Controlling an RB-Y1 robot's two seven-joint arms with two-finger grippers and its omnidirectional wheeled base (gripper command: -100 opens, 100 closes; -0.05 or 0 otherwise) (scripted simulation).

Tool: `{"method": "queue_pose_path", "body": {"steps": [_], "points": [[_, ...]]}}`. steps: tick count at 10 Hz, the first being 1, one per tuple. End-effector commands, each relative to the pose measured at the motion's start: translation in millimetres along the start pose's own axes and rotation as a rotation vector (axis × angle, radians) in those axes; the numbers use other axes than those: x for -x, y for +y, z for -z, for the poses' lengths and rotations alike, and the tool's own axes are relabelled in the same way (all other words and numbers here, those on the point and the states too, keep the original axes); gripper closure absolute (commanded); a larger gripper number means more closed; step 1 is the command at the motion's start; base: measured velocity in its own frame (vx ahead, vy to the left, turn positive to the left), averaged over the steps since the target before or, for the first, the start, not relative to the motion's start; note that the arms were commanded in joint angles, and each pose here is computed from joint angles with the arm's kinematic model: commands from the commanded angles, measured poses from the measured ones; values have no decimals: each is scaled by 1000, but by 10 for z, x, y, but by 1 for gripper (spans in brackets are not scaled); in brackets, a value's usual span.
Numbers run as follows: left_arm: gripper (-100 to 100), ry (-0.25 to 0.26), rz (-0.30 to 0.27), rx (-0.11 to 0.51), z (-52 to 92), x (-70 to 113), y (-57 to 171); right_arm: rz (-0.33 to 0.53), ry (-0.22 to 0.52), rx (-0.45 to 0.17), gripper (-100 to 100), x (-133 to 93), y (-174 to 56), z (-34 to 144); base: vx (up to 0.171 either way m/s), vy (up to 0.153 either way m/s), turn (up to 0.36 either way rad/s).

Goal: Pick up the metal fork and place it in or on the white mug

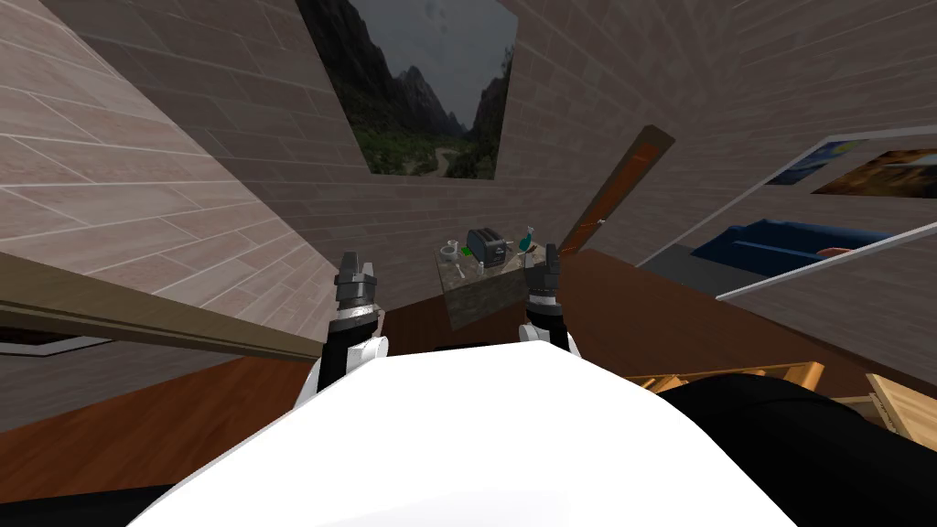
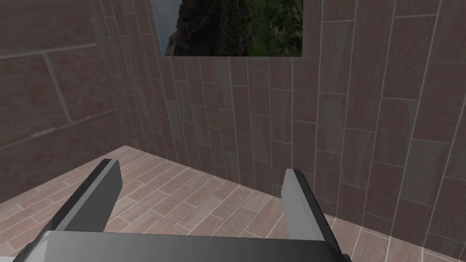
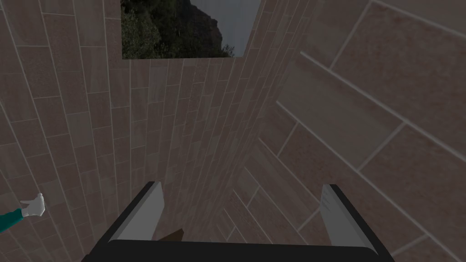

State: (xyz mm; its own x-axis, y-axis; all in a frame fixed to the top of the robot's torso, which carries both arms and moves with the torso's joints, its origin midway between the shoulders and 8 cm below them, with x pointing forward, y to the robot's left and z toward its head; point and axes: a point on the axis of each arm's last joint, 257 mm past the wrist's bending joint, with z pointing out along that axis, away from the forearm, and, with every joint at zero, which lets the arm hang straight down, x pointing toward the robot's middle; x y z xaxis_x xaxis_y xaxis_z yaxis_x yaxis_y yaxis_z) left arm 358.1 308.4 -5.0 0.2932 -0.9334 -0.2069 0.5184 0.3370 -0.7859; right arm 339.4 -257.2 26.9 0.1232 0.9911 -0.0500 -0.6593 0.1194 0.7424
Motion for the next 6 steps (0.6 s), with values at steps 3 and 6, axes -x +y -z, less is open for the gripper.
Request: {"method": "queue_pose_path", "body": {"steps": [3, 6], "points": [[-100, 62, -63, 46, -12, -47, 164, 0, 0, 0, 0, 0, 0, 0, 12, -18, -91], [-100, 97, -124, 113, -9, -50, 381, 0, 0, 0, 0, 0, 0, 0, 21, -25, -112]]}}
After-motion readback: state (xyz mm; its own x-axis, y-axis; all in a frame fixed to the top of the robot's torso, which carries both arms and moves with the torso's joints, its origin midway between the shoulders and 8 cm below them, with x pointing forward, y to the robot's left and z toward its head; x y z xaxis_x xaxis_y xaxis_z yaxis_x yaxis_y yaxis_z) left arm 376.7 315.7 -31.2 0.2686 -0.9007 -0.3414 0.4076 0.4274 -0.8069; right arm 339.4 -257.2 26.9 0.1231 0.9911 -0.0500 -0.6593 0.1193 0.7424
